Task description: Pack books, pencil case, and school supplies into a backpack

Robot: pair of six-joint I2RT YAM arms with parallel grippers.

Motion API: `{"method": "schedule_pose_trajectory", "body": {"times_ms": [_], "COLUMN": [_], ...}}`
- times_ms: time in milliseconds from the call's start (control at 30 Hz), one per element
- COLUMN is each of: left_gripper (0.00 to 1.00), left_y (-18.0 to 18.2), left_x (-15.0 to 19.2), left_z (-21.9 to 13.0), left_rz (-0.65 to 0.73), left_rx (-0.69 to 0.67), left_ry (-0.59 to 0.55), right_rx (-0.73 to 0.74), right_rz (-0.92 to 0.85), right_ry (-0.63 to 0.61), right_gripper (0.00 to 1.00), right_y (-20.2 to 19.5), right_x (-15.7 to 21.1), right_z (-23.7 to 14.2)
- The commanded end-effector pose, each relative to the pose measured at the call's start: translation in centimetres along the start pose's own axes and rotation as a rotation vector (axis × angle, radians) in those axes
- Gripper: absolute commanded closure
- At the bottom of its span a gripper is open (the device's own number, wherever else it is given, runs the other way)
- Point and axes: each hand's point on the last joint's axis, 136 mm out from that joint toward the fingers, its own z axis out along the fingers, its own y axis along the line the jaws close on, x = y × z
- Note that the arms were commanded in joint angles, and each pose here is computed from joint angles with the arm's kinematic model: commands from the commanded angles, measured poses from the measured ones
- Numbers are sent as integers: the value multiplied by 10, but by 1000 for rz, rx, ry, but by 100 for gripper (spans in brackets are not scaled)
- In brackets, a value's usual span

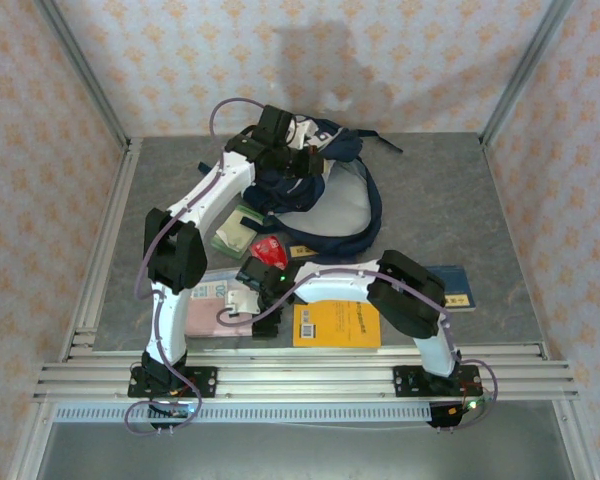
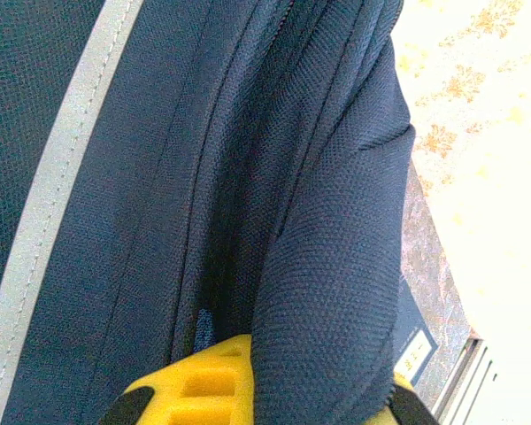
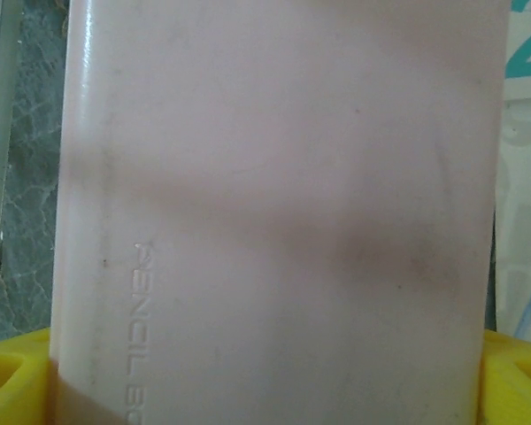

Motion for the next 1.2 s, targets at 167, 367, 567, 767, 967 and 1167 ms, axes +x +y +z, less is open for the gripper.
{"method": "schedule_pose_trajectory", "body": {"times_ms": [167,367,567,767,967,1167], "left_gripper": [100,100,100,100,100,100], "left_y": [11,-7,-24,-38,-42,-49], "left_x": [-29,-52,-72,-82,-80,-86], "left_z": [-39,-79,-116,-146,-154,-163], "left_rz": [-4,68,119,181,233,236], "left_rx": [-88,-143,-176,-218,-229,-221], "left_ry": [-99,-185,-272,-322,-326,-357], "right_rx": [162,286,438,685,866,857], "right_rz": [121,299,491,723,871,900], "right_ry": [-171,-242,-354,-462,-314,-124], "right_gripper": [29,30,32,32,33,31], "right_y": [-30,-48,-54,-78,-120,-160], "right_x": [-26,-6,37,91,132,143], "right_z": [-69,-123,-181,-243,-275,-259]}}
